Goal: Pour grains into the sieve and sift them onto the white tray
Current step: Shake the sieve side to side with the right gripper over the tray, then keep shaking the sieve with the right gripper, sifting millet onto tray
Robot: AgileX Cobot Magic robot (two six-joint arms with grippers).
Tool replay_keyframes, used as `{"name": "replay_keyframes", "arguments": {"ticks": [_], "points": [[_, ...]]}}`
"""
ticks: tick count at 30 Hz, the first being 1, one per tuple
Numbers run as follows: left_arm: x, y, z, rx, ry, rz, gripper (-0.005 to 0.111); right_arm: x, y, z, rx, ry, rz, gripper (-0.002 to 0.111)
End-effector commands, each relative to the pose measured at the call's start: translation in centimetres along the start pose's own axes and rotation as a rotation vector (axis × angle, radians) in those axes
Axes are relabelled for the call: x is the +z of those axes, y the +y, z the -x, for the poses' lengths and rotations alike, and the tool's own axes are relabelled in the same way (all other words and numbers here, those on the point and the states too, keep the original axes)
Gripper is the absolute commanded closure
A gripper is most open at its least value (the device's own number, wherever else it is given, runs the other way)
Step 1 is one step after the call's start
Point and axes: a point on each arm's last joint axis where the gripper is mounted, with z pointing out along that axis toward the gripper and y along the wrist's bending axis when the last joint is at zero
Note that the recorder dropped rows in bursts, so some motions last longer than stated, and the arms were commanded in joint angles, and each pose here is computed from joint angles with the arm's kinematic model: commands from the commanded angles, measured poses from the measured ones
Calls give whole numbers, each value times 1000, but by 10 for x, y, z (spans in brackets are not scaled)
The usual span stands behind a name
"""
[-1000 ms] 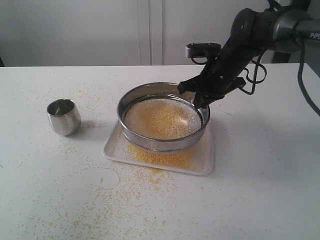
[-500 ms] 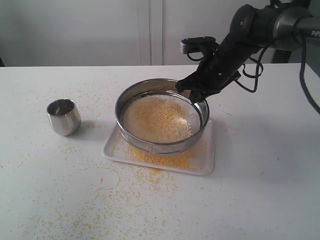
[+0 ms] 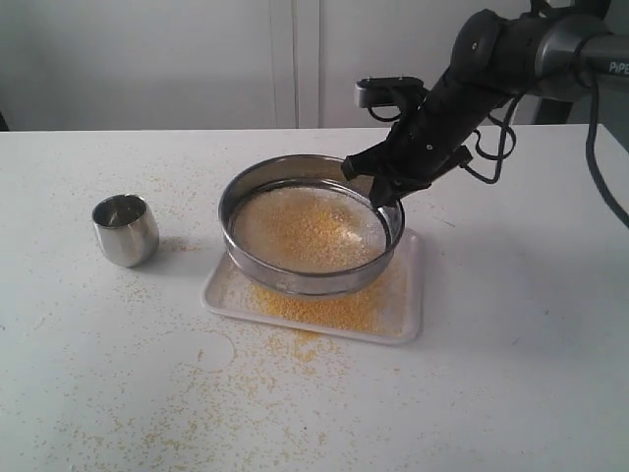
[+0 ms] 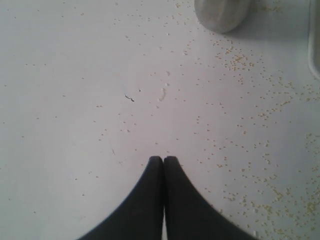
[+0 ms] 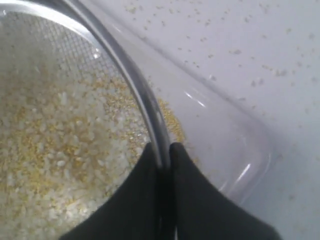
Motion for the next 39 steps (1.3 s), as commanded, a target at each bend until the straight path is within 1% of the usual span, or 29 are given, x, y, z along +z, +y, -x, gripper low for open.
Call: {"name": "replay_keyframes", "arguments": {"ticks": [1,3,4,6,9,10,12,13,15,16,18,20,21,22,23,24,26,27,28,29,30,31,32,33,35,36,37,38,39], "points": [[-1,0,-2,-4,1,-3,106,-15,-10,-1,-203,54,-77,108],[-1,0,-2,-4,1,-3,106,-15,-13,1,179,3,-61,108],[-1,0,-2,-4,1,-3,106,-13,-11,-1,169,27,-36,108],[-1,0,-2,-4,1,-3,106,-19,-8,-1,-203,63,-46,108],[-1,0,-2,-4,1,-3,106,-17,-6,6,211,-22,-16,108],[-1,0,-2,-4,1,-3,106,-14,-1,5,174,-6,22,108],[-1,0,-2,-4,1,-3,106,-16,2,5,-182,16,12,108],[-1,0,-2,-4,1,-3,106,-16,2,6,-153,-1,8,108],[-1,0,-2,-4,1,-3,106,-9,3,8,151,-45,49,108],[-1,0,-2,-4,-1,-3,106,-6,6,5,129,-21,67,108],[-1,0,-2,-4,-1,-3,106,-8,5,3,-156,8,32,108],[-1,0,-2,-4,-1,-3,106,-5,4,2,-9,5,43,108],[-1,0,-2,-4,-1,-3,106,-6,2,1,-155,24,20,108],[-1,0,-2,-4,-1,-3,106,-12,-7,4,-113,-6,-24,108],[-1,0,-2,-4,-1,-3,106,-11,-6,7,83,-47,-3,108],[-1,0,-2,-4,-1,-3,106,-9,1,7,114,-48,79,108],[-1,0,-2,-4,-1,-3,106,-16,-5,6,-217,-24,0,108],[-1,0,-2,-4,-1,-3,106,-15,-8,11,153,-92,17,108],[-1,0,-2,-4,-1,-3,106,-14,-7,9,167,-72,33,108],[-1,0,-2,-4,-1,-3,106,-16,-11,7,-185,-40,-24,108],[-1,0,-2,-4,-1,-3,106,-16,-14,6,-121,-45,-35,108],[-1,0,-2,-4,-1,-3,106,-13,-13,8,161,-92,20,108],[-1,0,-1,-4,-4,-3,106,-13,-10,7,83,-71,34,108],[-1,0,-1,-4,-4,-3,106,-14,-13,6,-155,-47,-10,108],[-1,0,-1,-4,-4,-3,106,-11,-11,7,158,-63,50,108],[-1,0,-1,-4,-4,-3,106,-9,-8,4,43,-23,52,108],[-1,0,-1,-4,-4,-3,106,-10,-9,2,-191,9,18,108],[-1,0,-1,-4,-4,-3,106,-11,-11,2,-232,13,-2,108],[-1,0,-1,-4,-4,-3,106,-10,-12,4,-54,-13,-6,108]]}}
